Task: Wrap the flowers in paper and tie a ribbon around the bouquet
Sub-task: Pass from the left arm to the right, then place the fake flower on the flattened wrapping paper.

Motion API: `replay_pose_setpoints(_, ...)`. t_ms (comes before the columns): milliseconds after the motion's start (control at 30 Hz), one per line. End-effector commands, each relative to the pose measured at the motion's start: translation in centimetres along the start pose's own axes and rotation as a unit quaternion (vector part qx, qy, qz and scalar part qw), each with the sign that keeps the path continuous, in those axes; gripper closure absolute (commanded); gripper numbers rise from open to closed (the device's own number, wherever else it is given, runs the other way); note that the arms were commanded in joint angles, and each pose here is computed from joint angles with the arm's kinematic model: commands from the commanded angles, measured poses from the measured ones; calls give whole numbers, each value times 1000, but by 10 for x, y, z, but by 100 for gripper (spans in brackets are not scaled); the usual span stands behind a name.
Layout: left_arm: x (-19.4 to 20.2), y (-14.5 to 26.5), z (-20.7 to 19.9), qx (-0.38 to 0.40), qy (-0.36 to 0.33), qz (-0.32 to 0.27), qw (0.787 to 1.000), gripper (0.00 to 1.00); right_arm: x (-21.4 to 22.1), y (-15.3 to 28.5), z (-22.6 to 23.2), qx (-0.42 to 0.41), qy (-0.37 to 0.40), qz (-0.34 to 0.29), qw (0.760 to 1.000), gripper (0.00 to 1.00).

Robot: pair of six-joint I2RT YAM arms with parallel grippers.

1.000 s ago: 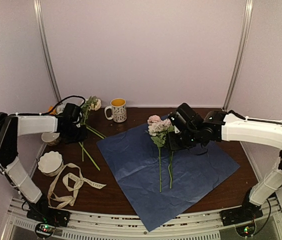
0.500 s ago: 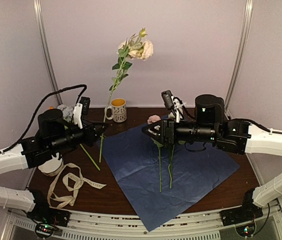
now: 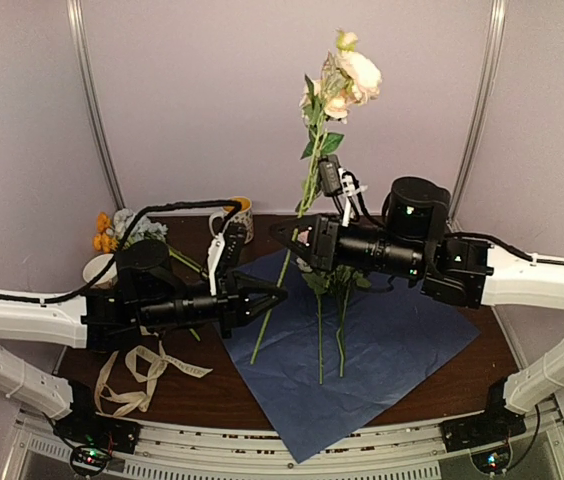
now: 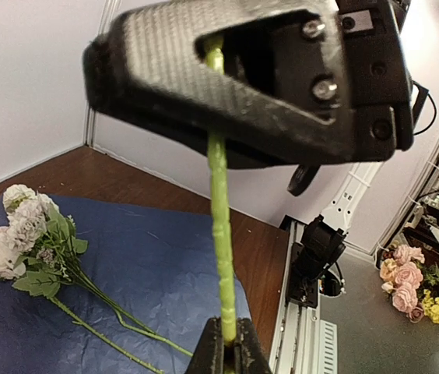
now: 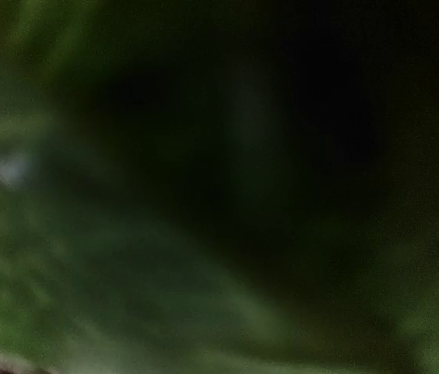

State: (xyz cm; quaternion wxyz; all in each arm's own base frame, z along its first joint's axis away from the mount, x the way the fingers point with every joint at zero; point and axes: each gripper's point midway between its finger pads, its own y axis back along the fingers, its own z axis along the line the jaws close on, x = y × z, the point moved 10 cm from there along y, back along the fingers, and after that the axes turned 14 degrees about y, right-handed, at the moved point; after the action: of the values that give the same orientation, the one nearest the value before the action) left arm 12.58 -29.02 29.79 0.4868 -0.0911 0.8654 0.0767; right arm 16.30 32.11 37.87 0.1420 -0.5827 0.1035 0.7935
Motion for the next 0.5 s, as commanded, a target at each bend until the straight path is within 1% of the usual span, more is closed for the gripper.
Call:
replay_pose_setpoints(0,-23,2,-20,43,-18,-55,997,100,2,16,-12,97,-23,-16,995,100)
replay_pose_setpoints(133,-20,4,-17,29,-17,-52,998,100,5,28,-20,144,-26,0,989,100)
replay_pose_setpoints(167,-19,4,-15,22,-17,-46,999,89,5,30,-22,159,-26,10,987,100)
replay_pose_setpoints(200,-18,3,-14,15,-18,-40,999,68,5,32,-26,178,-25,24,983,100)
replay_pose_setpoints(233,-17,3,-13,4,-17,-34,999,50,6,33,-30,196,-23,42,979,100)
replay_pose_setpoints(267,-16,4,-10,-12,-16,-28,999,37,7,35,-36,213,-22,67,975,100)
replay_pose_setpoints(333,-14,6,-2,-70,-16,-9,997,24,15,35,-53,246,-27,127,960,100)
replay_pose_setpoints(367,-14,7,3,-107,-20,-2,994,21,20,35,-62,259,-34,157,953,100)
replay_pose_setpoints(433,-17,7,12,-188,-32,19,981,20,35,35,-83,287,-44,208,934,100)
replay_pose_setpoints(467,-13,8,21,-236,-36,37,970,20,46,34,-95,305,-49,228,923,100)
